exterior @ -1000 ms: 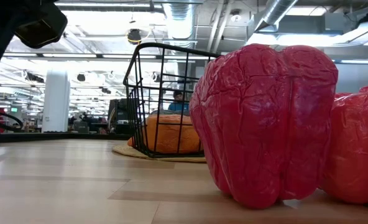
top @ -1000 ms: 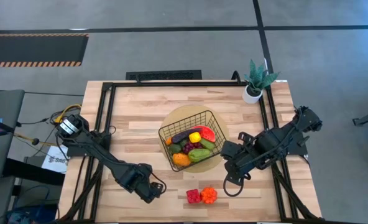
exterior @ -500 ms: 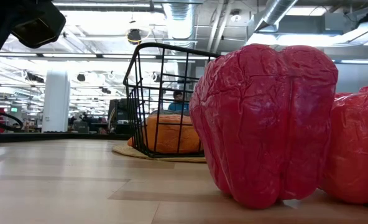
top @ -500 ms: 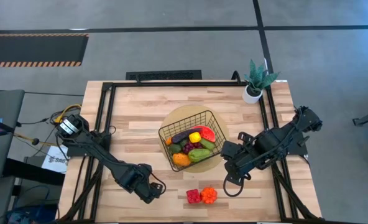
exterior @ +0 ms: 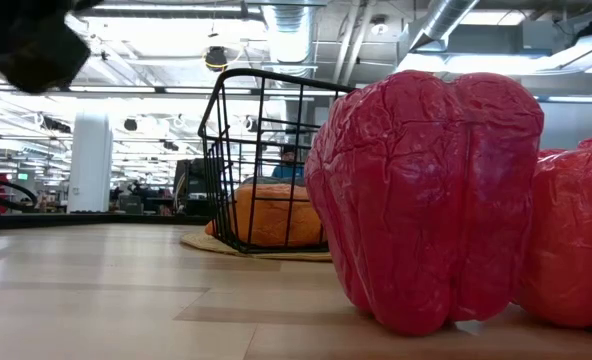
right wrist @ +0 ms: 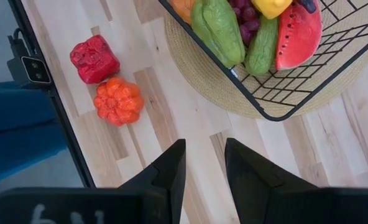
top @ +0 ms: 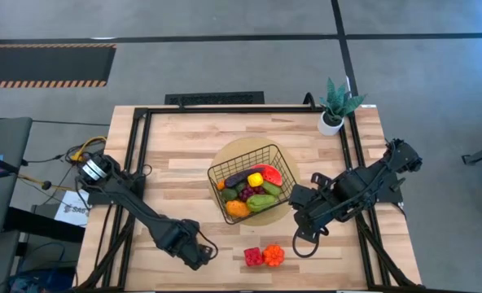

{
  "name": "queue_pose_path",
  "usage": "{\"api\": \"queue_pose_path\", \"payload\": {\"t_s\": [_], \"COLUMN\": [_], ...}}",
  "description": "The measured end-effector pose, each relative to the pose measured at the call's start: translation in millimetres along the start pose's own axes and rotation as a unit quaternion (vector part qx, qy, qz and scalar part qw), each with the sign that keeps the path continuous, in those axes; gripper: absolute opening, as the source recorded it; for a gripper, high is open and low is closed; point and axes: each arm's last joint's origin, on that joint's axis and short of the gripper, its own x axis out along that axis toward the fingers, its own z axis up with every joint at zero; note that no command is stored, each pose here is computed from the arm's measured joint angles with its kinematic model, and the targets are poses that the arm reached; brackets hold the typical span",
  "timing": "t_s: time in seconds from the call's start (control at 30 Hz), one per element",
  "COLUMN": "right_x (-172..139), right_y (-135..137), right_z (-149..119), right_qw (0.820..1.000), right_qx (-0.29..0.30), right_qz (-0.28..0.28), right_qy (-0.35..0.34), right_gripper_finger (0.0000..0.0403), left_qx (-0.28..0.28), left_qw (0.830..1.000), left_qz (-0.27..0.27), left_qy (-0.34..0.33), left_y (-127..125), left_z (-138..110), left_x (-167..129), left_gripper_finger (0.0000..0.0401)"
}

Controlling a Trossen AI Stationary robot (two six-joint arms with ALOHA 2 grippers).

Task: Build produce basket
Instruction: Put the yellow lemon into the wire basket

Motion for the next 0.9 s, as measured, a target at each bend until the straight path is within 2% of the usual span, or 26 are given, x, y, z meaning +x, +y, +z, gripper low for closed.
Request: {"api": "queue_pose_path", "payload": {"t_s": [0.27,0.53,0.9], "right_x": [0,0,0], "right_y": [2,4,7], "right_z": [2,3,5], "right_qw": [1.0,1.0,0.999], "right_qx": [0.003,0.007,0.009], "right_qz": [0.016,0.028,0.048], "right_qy": [-0.001,-0.004,-0.009], "right_gripper_finger": [0.0131,0.0131,0.0131], "left_qx": [0.008,0.011,0.021], "left_qw": [1.0,1.0,0.999], "left_qz": [-0.016,0.001,-0.005], "left_qy": [0.012,-0.017,-0.042], "left_y": [-14,-12,-13], "left_z": [2,11,14], "left_x": [32,28,27], "left_gripper_finger": [0.0281,0.0281,0.0281]}}
